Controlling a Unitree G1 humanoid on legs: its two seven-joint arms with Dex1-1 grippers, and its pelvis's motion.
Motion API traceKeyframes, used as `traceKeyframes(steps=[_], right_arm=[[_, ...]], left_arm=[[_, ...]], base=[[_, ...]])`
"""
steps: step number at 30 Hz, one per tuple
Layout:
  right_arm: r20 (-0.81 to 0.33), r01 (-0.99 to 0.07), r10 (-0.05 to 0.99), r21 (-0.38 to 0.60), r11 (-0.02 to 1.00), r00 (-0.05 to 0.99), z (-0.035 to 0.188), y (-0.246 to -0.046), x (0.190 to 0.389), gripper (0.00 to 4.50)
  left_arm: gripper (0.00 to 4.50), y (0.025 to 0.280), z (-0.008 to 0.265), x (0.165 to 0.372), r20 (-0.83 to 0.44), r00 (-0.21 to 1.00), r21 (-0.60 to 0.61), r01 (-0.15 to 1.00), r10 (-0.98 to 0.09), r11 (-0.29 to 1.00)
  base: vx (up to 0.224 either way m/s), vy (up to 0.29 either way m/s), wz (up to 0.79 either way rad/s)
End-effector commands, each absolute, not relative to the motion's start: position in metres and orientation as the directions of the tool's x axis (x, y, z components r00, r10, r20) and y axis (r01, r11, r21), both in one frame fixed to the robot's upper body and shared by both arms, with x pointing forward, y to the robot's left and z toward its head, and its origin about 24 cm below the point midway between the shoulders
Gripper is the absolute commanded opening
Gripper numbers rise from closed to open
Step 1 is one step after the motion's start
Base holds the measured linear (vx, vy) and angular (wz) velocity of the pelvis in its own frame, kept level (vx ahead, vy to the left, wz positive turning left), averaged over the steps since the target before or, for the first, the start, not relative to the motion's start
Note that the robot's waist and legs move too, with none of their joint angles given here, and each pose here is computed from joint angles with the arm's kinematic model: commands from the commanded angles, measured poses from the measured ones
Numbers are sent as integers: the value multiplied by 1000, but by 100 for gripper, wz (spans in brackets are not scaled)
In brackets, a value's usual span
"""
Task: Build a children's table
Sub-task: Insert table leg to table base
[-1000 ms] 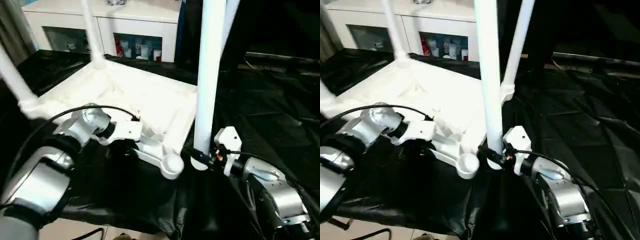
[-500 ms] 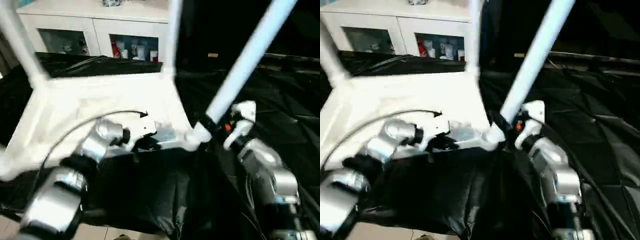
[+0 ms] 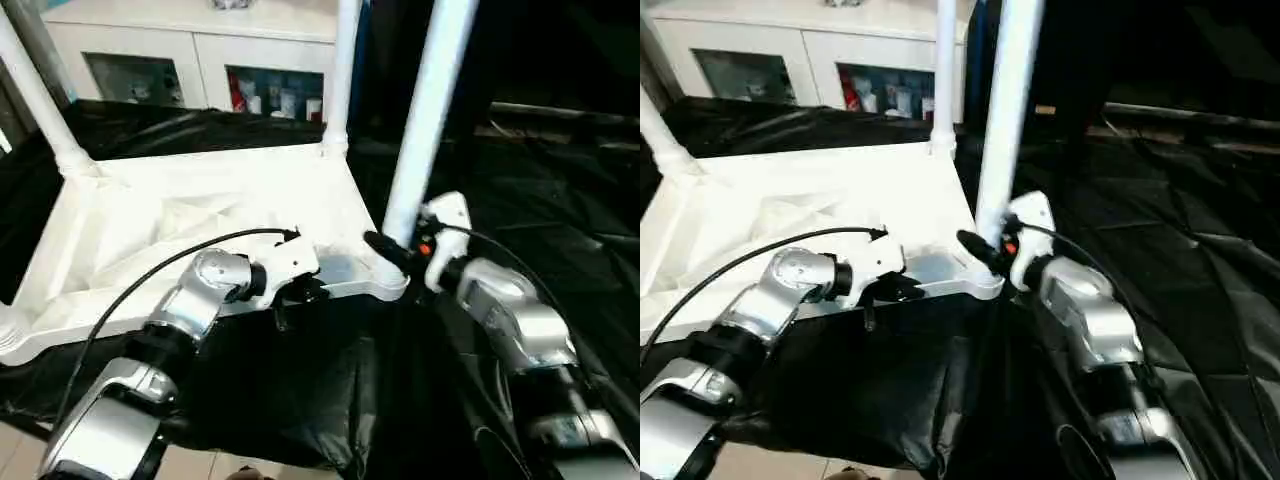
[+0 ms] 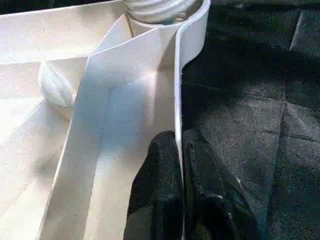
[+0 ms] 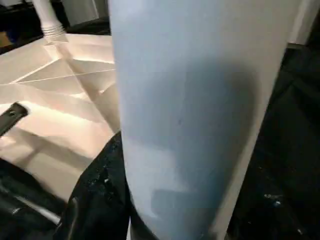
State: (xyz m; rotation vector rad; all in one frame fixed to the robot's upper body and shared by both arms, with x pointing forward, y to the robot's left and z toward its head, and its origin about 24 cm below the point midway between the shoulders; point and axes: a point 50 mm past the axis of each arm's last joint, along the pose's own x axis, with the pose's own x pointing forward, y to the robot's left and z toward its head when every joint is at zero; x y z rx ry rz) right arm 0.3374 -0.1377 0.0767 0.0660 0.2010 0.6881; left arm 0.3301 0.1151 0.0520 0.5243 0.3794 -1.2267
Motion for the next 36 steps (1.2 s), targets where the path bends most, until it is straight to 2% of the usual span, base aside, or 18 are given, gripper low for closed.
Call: traceKeyframes(steps=[1, 12, 22, 28, 36], right_arm=[[-173, -610, 622, 121, 783, 764, 75, -140, 341, 191], [-251, -646, 658, 142, 750, 710, 64, -138, 343, 191], [-205, -632, 665, 207, 747, 719, 61, -143, 341, 191], [-129, -552, 613, 321, 770, 779, 50, -153, 335, 191], [-93, -443, 509, 377, 813, 856, 29, -159, 326, 191]], left_arm=[[0, 118, 32, 319, -546, 270, 81, 959, -793, 270], [0, 119, 36, 318, -526, 263, 54, 959, -809, 277], [0, 122, 34, 314, -562, 241, 66, 967, -791, 248], [0, 122, 38, 317, -557, 247, 79, 966, -793, 245], [0, 123, 42, 320, -556, 256, 95, 965, -791, 245]], base=[[0, 0, 0], [0, 0, 0], [0, 0, 0], [0, 0, 0], [0, 0, 0]])
